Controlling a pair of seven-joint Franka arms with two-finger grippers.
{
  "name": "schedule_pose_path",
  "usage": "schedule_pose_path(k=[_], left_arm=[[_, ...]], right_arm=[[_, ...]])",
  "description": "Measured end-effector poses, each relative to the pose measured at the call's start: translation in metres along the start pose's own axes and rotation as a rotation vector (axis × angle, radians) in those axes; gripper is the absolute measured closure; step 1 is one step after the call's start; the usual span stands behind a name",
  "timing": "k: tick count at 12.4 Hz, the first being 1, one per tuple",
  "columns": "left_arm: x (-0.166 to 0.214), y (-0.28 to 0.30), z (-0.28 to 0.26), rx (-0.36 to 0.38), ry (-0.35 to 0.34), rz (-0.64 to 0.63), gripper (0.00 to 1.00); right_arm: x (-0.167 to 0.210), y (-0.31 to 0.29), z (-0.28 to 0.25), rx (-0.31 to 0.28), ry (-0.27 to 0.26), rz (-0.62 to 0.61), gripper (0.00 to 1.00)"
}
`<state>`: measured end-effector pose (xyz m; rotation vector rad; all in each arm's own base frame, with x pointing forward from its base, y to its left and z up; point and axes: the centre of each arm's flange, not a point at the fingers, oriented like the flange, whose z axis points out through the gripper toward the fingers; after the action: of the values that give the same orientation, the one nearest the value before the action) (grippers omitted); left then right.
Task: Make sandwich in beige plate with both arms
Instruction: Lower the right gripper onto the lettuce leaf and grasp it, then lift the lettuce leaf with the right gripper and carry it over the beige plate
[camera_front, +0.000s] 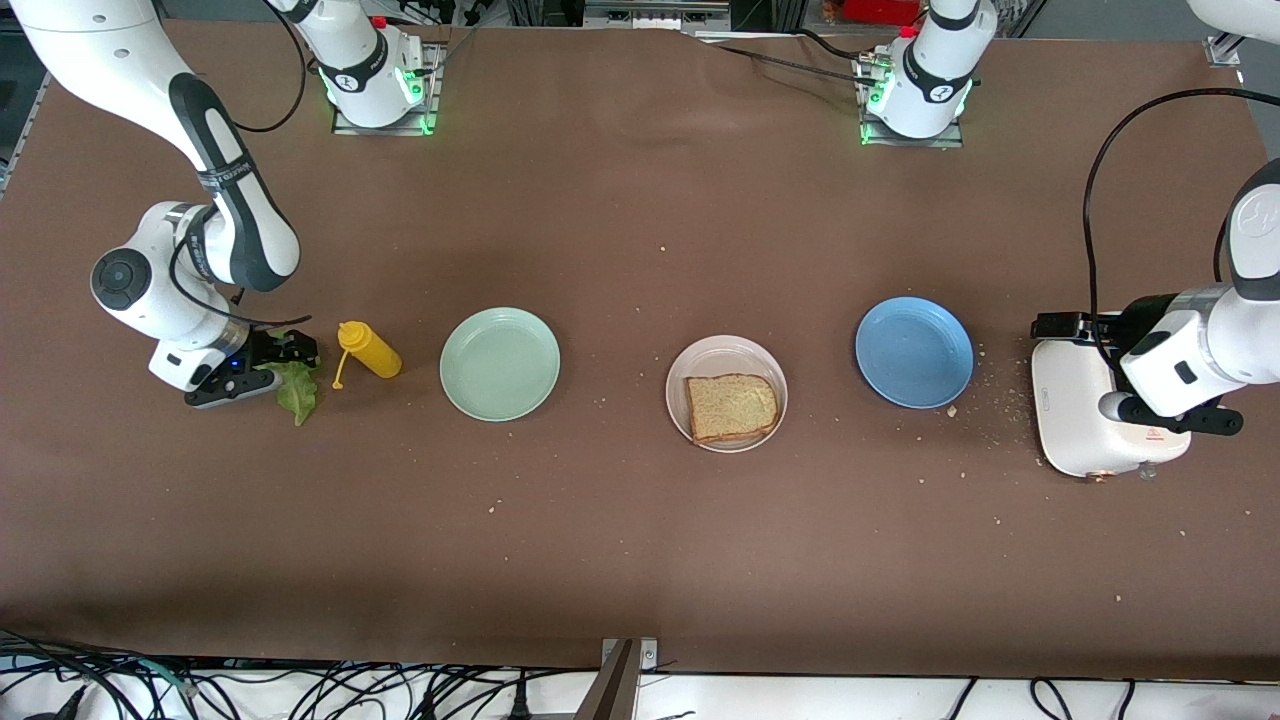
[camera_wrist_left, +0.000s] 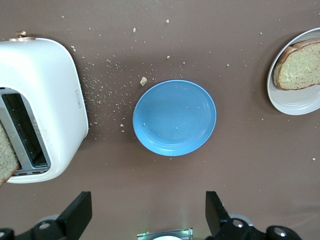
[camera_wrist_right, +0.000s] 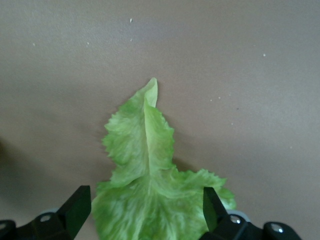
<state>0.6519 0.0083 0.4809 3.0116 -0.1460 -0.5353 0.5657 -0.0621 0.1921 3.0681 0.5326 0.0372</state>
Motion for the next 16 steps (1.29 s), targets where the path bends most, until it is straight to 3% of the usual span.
schedule_pose_path(k=[2, 5, 10, 16], left_arm=[[0.0, 0.0, 0.0, 0.0, 0.0, 0.0, 0.0], [0.0, 0.001, 0.0, 0.0, -0.001, 0.002, 0.0], [0.001, 0.001, 0.001, 0.0, -0.002, 0.003, 0.0], [0.001, 0.001, 0.002, -0.001, -0.004, 0.003, 0.0]], right_arm=[[-0.004, 0.005, 0.005, -0.006, 0.006, -0.029, 0.01], [-0.007, 0.005, 0.008, -0.014, 0.021, -0.038, 0.36], [-0.004, 0.004, 0.001, -0.018, 0.035, -0.042, 0.83], [0.003, 0.017, -0.013, -0.039, 0.059, -0.061, 0.93]])
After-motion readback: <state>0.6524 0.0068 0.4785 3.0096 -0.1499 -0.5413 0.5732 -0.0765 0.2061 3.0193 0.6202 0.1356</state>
